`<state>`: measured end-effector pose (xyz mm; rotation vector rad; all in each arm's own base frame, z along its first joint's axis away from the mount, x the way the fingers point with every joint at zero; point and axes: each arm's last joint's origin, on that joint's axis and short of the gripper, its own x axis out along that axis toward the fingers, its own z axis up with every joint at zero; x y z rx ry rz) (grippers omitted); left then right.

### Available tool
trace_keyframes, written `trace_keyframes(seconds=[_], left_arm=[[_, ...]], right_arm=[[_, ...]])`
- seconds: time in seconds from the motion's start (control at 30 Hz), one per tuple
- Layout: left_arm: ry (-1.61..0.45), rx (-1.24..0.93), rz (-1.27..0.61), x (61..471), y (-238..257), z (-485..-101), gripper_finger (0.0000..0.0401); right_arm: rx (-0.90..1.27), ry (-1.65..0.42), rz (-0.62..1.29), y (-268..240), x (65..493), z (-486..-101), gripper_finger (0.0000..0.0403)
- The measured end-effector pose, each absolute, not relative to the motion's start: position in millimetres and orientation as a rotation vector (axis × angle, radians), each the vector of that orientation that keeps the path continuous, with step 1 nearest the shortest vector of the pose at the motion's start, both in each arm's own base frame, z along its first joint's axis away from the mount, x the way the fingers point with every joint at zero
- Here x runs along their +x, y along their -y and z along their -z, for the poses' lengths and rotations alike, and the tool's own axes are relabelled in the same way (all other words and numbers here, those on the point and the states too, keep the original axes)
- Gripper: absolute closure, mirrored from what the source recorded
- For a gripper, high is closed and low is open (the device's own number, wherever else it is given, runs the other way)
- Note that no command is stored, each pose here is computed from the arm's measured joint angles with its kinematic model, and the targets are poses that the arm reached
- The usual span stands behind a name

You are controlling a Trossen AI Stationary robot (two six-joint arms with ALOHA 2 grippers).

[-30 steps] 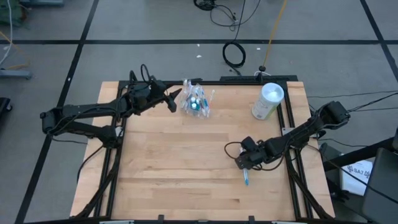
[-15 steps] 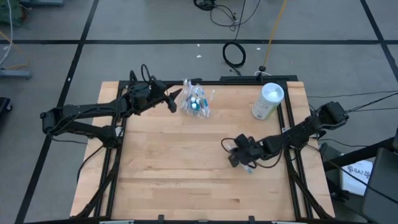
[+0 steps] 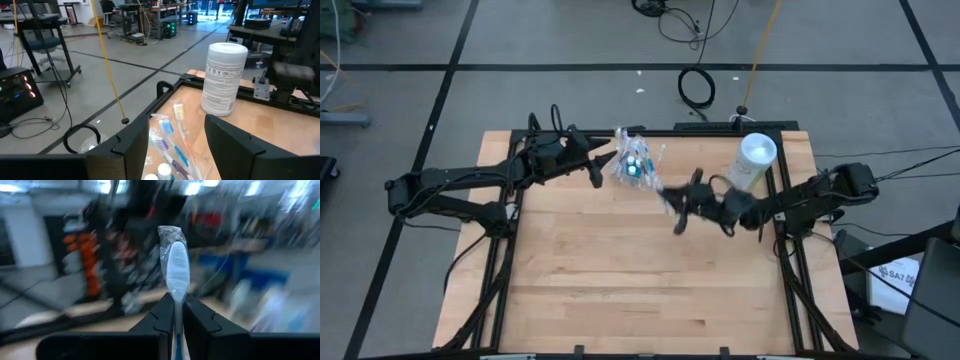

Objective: Pick & Place toothbrushing station
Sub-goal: Put the blue toothbrush into the transparent organizer

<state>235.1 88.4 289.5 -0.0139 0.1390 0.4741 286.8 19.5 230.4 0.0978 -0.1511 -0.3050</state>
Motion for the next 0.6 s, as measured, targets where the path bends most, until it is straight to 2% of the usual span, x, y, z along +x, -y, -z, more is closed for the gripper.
trace_keyframes(seconds=[0.17, 0.47, 0.6], left_arm=[[-0.138, -0.015, -0.475, 235, -88, -289, 0.0201], [-0.135, 0.008, -0.474, 235, -89, -290, 0.0201], [-0.114, -0.089, -0.431, 236, -87, -290, 0.0201]], right_arm=[[-0.051, 0.264, 0.441, 18, 284, -244, 0.0393], [-0.021, 0.336, 0.402, 66, 298, -233, 0.0389], [-0.061, 0.291, 0.43, 79, 322, -220, 0.0394]])
